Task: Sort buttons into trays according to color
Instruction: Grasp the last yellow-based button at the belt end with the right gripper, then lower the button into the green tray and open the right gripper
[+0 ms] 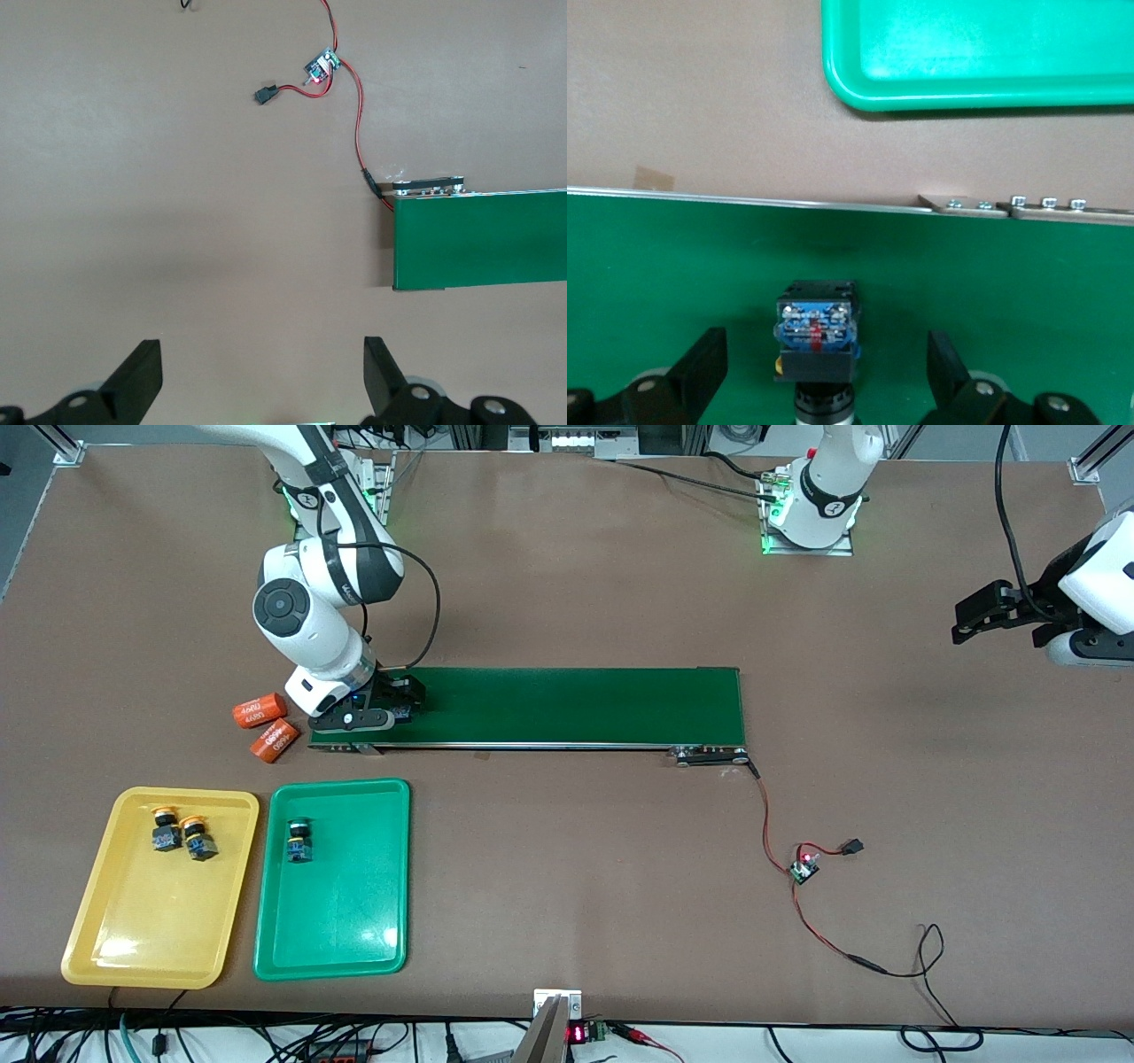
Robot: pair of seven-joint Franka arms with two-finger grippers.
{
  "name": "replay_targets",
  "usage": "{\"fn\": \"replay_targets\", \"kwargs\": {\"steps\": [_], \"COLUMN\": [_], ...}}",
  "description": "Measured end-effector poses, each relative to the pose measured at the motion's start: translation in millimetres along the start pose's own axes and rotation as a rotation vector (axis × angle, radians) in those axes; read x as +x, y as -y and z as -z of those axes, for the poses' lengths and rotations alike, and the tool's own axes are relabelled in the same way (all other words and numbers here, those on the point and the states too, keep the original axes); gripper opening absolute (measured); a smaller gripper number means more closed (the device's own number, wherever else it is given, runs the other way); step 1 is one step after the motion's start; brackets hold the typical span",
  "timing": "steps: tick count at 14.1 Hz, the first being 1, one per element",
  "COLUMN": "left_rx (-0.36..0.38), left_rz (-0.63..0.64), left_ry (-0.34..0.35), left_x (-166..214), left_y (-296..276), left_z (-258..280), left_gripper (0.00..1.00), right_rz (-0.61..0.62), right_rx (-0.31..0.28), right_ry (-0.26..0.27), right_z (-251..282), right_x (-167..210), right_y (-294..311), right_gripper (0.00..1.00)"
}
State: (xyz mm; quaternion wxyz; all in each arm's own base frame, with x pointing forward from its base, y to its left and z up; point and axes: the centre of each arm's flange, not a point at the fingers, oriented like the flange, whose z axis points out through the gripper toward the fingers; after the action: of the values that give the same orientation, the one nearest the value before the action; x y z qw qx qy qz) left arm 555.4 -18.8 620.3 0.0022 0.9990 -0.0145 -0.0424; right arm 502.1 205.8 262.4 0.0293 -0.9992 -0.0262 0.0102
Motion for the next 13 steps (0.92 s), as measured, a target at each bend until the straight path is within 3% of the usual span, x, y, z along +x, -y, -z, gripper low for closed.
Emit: {"fn": "replay_targets", "kwargs": {"steps": [3, 7, 8, 13], "left_rx": [0.0, 0.0, 0.0, 0.0], "left_rz": [0.0, 0.0, 0.0, -0.001], "left_ry": [0.0, 0.0, 0.0, 0.0], "left_x": [0, 0, 0, 0], "left_y": [0, 0, 0, 0], "left_z": [0, 0, 0, 0], "left_gripper": [1.0, 1.0, 1.0, 1.0], "right_rz": [0.001, 0.027, 0.032, 0.049], "right_rx": [-0.018, -0.025, -0.023, 0.005], "right_ry": [0.026, 0.023, 0.017, -0.048], "right_z": [-18, -22, -19, 23], "right_x": [-2, 0, 2, 35], "right_y": [-2, -4, -4, 9], "right_gripper": [0.96, 0.48, 0.41, 0.41]}}
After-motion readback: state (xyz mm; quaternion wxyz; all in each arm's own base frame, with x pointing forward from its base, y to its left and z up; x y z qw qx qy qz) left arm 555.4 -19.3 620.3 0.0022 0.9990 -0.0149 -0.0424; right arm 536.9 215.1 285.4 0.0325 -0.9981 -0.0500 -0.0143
